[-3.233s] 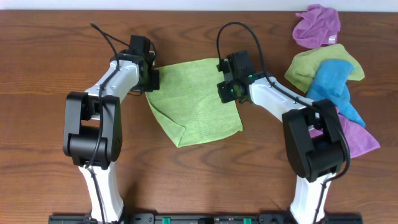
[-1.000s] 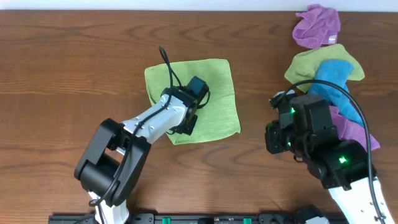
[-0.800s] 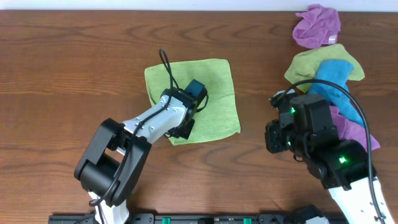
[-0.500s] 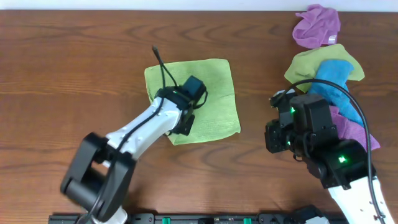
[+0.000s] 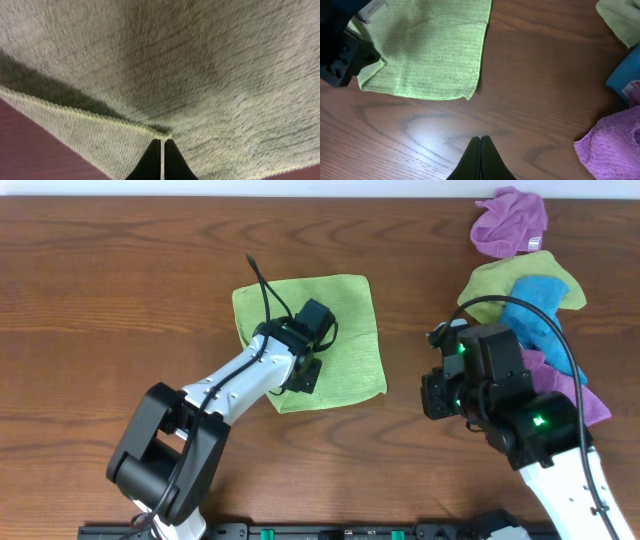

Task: Fold the cloth

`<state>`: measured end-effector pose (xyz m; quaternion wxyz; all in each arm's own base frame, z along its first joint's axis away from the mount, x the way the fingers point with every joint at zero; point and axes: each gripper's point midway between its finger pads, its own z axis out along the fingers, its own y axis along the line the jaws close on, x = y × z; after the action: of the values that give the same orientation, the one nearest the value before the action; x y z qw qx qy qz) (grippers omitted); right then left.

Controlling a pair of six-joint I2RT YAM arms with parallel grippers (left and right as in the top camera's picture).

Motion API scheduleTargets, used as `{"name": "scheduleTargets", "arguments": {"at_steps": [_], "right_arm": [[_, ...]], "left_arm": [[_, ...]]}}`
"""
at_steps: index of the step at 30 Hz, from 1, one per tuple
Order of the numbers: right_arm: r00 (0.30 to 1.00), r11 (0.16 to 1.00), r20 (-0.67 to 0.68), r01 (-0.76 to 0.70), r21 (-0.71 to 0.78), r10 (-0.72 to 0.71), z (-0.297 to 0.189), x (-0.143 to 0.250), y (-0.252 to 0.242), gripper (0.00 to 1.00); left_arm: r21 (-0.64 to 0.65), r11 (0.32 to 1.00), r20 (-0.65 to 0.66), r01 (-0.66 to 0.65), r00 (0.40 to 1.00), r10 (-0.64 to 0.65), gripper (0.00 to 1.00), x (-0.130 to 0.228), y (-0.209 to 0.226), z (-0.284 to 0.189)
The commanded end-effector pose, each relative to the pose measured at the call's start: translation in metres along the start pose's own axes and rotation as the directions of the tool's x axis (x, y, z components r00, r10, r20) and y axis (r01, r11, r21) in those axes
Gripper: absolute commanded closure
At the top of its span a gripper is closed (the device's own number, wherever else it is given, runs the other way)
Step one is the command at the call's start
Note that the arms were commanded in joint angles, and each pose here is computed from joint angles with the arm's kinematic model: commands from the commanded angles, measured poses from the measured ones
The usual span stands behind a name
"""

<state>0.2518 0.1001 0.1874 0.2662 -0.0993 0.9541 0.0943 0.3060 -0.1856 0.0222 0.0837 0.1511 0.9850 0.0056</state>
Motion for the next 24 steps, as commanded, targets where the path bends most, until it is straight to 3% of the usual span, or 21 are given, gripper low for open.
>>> {"name": "scheduleTargets", "arguments": {"at_steps": [1, 14, 24], "right_arm": [[1.0, 1.0, 0.007, -0.009, 0.006, 0.009, -0.001, -0.002, -0.002, 0.99], [1.0, 1.0, 0.012, -0.006, 0.029, 0.006, -0.001, -0.003, -0.006, 0.98], [1.0, 1.0, 0.016, -0.006, 0.028, 0.006, -0.001, -0.004, -0.005, 0.98]], "left_arm": [[0.011, 1.0, 0.005, 0.011, 1.0, -0.011, 0.94, 0.001, 0.001, 0.005], [-0.013, 1.0, -0.06, 0.005, 0.998, -0.006, 0.94, 0.029, 0.008, 0.021], [-0.141, 0.99, -0.165, -0.01, 0.986, -0.013, 0.94, 0.057, 0.033, 0.016]]}}
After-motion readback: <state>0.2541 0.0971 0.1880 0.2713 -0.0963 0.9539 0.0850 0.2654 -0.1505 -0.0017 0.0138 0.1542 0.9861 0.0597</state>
